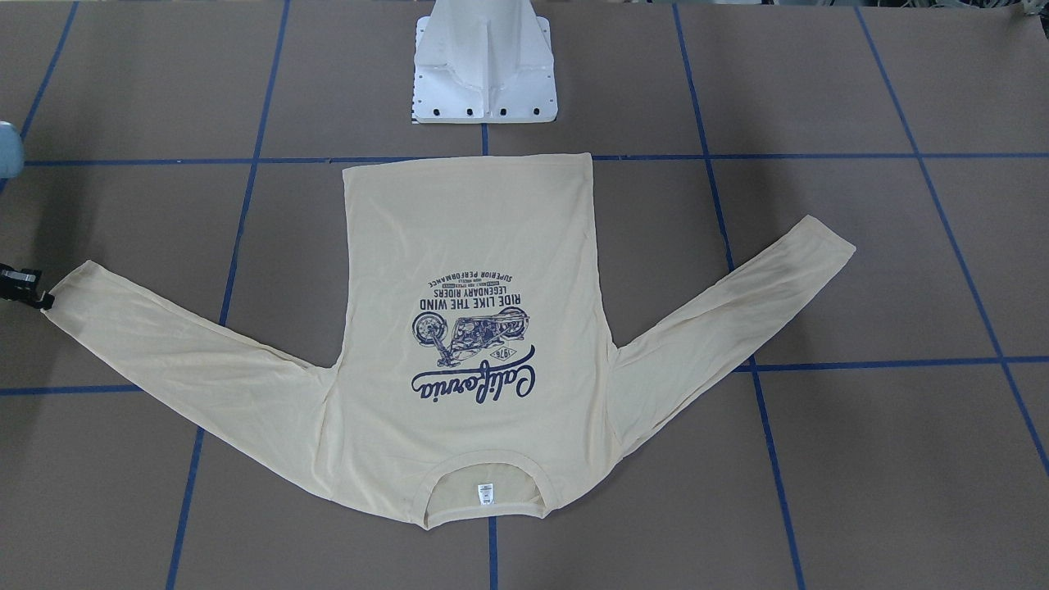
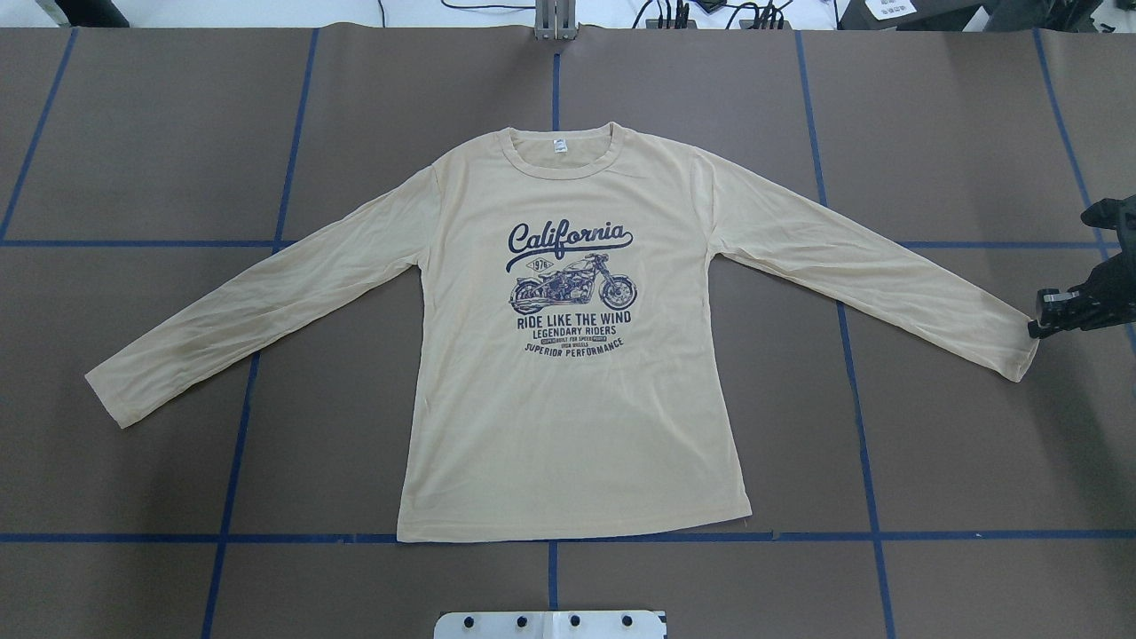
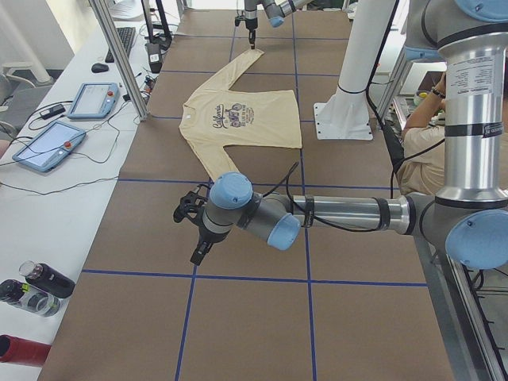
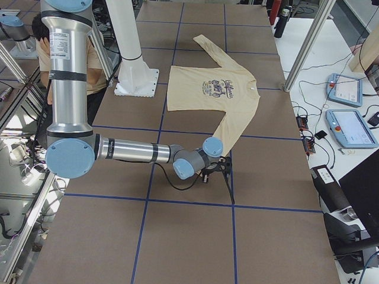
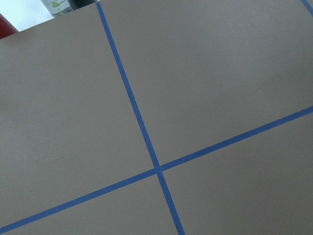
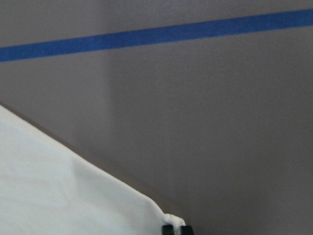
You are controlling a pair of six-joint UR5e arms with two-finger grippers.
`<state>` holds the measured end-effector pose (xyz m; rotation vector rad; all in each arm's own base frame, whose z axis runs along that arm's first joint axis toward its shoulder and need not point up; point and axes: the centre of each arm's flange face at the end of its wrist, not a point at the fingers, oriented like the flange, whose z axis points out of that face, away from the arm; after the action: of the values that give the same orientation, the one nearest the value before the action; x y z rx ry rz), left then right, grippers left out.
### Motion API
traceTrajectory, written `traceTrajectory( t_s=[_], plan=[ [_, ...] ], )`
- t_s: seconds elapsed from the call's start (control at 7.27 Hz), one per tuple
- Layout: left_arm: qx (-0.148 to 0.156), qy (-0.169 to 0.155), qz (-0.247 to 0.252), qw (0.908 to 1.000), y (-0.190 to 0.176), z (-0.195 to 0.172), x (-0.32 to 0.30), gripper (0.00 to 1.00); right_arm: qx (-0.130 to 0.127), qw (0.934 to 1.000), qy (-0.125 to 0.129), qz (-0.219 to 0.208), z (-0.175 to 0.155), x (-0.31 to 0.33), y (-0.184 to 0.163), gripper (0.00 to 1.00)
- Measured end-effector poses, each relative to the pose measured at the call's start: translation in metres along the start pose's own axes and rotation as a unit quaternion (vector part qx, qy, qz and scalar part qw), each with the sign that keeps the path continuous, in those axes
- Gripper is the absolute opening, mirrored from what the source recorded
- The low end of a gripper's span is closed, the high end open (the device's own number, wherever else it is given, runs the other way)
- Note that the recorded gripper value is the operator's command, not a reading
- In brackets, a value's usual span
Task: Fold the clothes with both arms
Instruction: 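Lower the right gripper and grasp the sleeve cuff, then carry the held sleeve across the shirt body toward the collar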
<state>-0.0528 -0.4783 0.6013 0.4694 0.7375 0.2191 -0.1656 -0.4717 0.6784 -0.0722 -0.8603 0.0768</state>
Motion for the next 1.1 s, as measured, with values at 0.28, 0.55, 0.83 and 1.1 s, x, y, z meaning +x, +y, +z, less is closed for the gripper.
traceTrajectory(
  t_s=[0.28, 0.55, 0.83, 1.1],
  plan=[
    [0.001, 0.000, 0.000, 1.0000, -0.001, -0.001, 0.001, 1.00, 0.005, 0.9999, -0.008, -0.005, -0.008, -0.009, -0.002, 0.00],
    [0.002, 0.011, -0.003, 0.9999, -0.001, -0.002, 0.004, 1.00, 0.016, 0.9995, -0.021, -0.018, -0.028, -0.029, -0.001, 0.00],
    [0.002, 0.029, -0.003, 0.9996, 0.000, -0.001, 0.007, 1.00, 0.025, 0.9989, -0.033, -0.024, -0.061, -0.075, -0.004, 0.00],
    [0.009, 0.032, 0.004, 0.9994, -0.003, -0.002, 0.008, 1.00, 0.033, 0.9972, -0.062, 0.027, -0.099, -0.170, -0.026, 0.00]
  ],
)
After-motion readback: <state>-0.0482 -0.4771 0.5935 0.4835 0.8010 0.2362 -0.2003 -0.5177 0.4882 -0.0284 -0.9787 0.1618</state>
